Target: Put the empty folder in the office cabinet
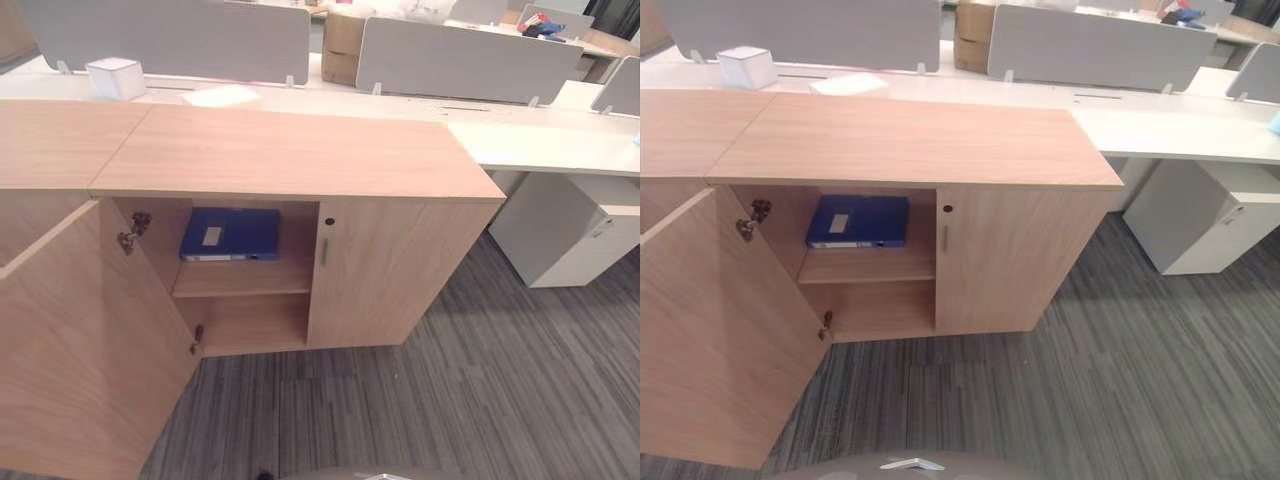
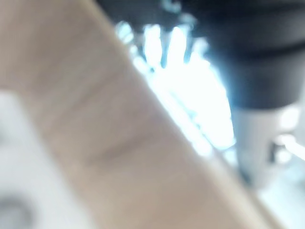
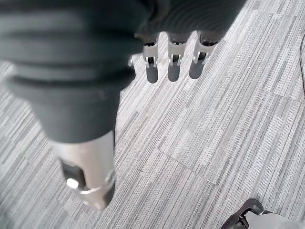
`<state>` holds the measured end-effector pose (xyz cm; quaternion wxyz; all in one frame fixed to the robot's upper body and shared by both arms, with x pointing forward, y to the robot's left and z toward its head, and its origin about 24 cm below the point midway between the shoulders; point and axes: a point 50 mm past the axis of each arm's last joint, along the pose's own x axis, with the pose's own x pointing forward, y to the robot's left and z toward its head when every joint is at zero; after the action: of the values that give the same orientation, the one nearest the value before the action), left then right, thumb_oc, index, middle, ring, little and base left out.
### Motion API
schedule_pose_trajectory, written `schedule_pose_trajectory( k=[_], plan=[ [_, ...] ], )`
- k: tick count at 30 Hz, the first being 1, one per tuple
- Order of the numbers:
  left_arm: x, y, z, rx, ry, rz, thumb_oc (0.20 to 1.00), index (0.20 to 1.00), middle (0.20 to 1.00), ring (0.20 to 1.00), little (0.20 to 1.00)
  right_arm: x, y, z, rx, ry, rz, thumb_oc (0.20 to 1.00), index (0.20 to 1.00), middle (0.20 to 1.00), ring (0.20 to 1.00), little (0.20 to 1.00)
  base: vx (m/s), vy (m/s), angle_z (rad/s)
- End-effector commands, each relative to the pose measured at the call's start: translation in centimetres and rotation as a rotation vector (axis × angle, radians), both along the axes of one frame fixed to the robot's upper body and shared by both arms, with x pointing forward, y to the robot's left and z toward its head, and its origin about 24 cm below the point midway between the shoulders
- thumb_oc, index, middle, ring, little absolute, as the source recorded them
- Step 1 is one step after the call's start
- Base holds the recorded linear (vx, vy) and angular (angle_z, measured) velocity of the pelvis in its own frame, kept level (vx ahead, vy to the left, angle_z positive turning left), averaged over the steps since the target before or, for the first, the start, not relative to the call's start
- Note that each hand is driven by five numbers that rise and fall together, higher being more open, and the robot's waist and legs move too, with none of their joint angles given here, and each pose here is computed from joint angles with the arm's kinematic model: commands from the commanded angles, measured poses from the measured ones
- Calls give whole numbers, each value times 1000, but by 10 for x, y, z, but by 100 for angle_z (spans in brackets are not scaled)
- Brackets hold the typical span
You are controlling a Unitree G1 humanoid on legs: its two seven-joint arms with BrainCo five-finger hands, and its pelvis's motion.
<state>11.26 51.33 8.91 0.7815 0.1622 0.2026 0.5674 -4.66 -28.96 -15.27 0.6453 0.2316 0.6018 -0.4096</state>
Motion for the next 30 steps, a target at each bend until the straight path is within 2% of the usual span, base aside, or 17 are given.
schedule_pose_trajectory(
  k=[1, 2, 5, 17, 19, 20, 21, 22, 30],
  plan=[
    [20, -16, -17, -89, -224, -24, 1000, 1000, 1000, 1000, 1000, -1, -4, 2, -9, 44, 49, 1000, 1000, 1000, 1000, 1000, 0, 0, 0],
    [29, -28, -22, -108, -335, -62, 1000, 1000, 1000, 1000, 1000, -3, 1, 0, 10, 48, 47, 1000, 1000, 1000, 1000, 1000, 0, 0, 0],
    [37, -46, -30, -120, -418, -131, 1000, 1000, 1000, 1000, 1000, -3, 5, -1, 27, 53, 71, 1000, 1000, 1000, 1000, 1000, -6, -19, 6],
    [46, -54, -21, -102, -478, -210, 1000, 1000, 1000, 1000, 1000, 5, 5, -2, 48, 51, 162, 1000, 1000, 1000, 1000, 1000, -4, -12, 3],
    [57, -66, -9, -61, -522, -269, 1000, 1000, 1000, 1000, 1000, 4, 6, -3, 48, 59, 164, 1000, 1000, 1000, 1000, 1000, 0, 0, 0],
    [67, -73, 9, -7, -545, -351, 1000, 1000, 1000, 1000, 1000, 9, 8, -4, 63, 37, 168, 1000, 1000, 1000, 1000, 1000, 3, -26, 9],
    [70, -94, 2, -14, -542, -417, 1000, 1000, 1000, 1000, 1000, 8, 12, -5, 79, 50, 199, 1000, 1000, 1000, 1000, 1000, 0, -28, 10],
    [72, -99, 0, -16, -540, -441, 1000, 1000, 1000, 1000, 1000, 7, 13, -5, 81, 53, 207, 1000, 1000, 1000, 1000, 1000, -2, -26, 14],
    [77, -131, -13, -112, -643, -505, 1000, 1000, 1000, 1000, 1000, 7, 11, -4, 75, 71, 233, 1000, 1000, 1000, 1000, 1000, -2, -5, 6]
  ],
)
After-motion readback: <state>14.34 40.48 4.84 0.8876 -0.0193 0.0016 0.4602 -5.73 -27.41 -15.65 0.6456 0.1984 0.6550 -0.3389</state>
